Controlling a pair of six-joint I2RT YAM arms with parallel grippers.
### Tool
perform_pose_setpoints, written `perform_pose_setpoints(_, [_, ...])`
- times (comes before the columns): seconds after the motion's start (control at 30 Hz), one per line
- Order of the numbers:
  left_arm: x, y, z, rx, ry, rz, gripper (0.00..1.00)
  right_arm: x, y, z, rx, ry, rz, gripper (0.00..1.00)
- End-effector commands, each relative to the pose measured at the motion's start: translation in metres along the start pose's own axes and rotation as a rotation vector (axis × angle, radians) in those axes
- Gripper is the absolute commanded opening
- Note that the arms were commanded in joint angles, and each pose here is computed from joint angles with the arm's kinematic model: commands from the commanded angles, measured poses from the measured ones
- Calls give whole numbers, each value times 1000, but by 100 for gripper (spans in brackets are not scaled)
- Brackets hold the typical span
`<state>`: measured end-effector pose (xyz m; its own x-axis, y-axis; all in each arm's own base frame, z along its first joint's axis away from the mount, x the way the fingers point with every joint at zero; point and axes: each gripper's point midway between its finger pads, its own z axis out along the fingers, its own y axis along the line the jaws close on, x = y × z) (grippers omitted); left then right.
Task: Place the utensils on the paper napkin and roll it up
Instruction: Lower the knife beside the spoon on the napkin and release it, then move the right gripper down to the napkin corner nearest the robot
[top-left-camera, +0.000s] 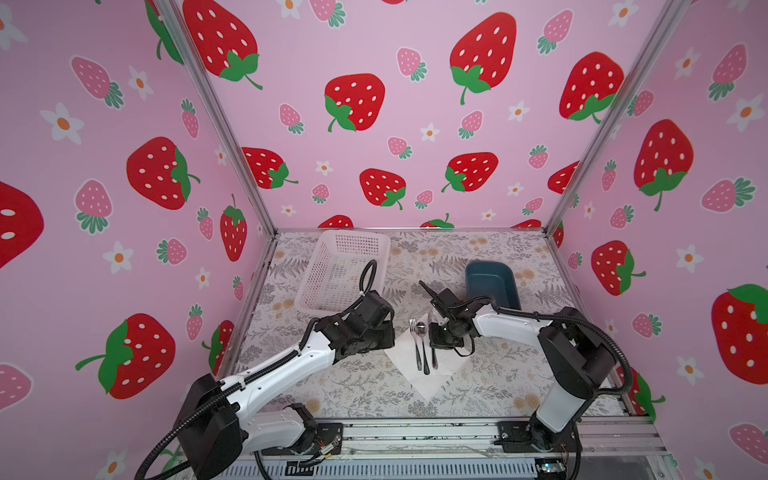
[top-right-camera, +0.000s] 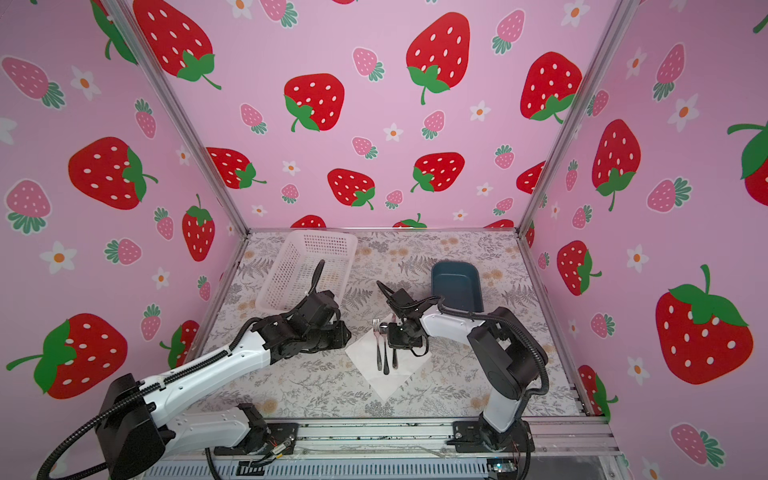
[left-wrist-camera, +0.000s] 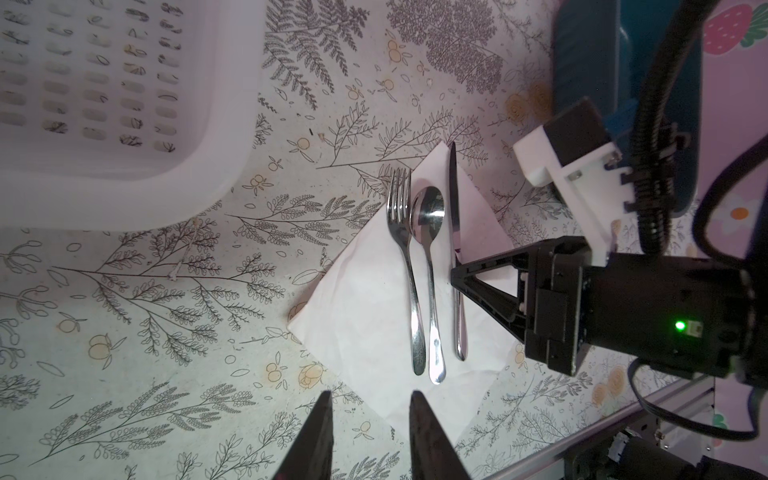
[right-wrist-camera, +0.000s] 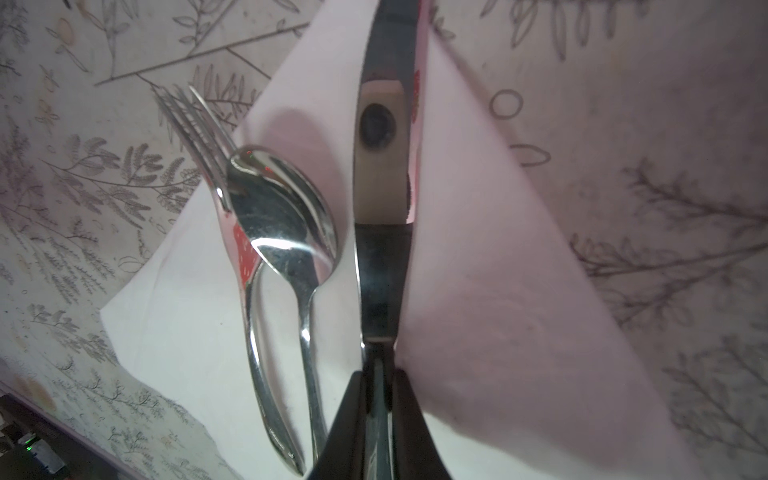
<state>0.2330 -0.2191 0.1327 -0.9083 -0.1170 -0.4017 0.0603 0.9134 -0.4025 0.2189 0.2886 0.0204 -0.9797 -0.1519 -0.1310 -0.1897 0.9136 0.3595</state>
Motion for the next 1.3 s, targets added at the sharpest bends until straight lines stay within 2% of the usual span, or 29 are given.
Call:
perform_pose_setpoints(0.0, [-1, 3, -3, -5, -4, -6, 33, 6, -8, 6, 30, 3, 35, 17])
perform_pose_setpoints(0.13, [0, 2, -3, -3, 1, -3, 33, 3, -12, -1, 58, -22, 42, 21])
perform_pose_setpoints(0.4, [2, -1, -2, 15, 17, -4, 33, -9, 2, -27, 9, -100, 30, 29])
perform_pose_setpoints(0.63, [11, -7, 0, 56, 59, -16, 33, -15, 14, -63, -98, -239, 7, 27])
perform_pose_setpoints(0.77, [26, -10, 5, 76, 115, -28, 31, -5, 15, -71, -151, -265, 12, 24])
perform_pose_setpoints(0.9, [45, -15, 8, 84, 144, -12, 30, 6, 12, -82, -205, -306, -2, 26])
perform_pose_setpoints(1.13, [74, -19, 13, 88, 172, 3, 31, 52, 2, -70, -287, -199, -2, 30])
perform_pose_setpoints(1.27, [83, -17, 14, 83, 188, -5, 31, 69, 3, -71, -356, -208, 23, 31])
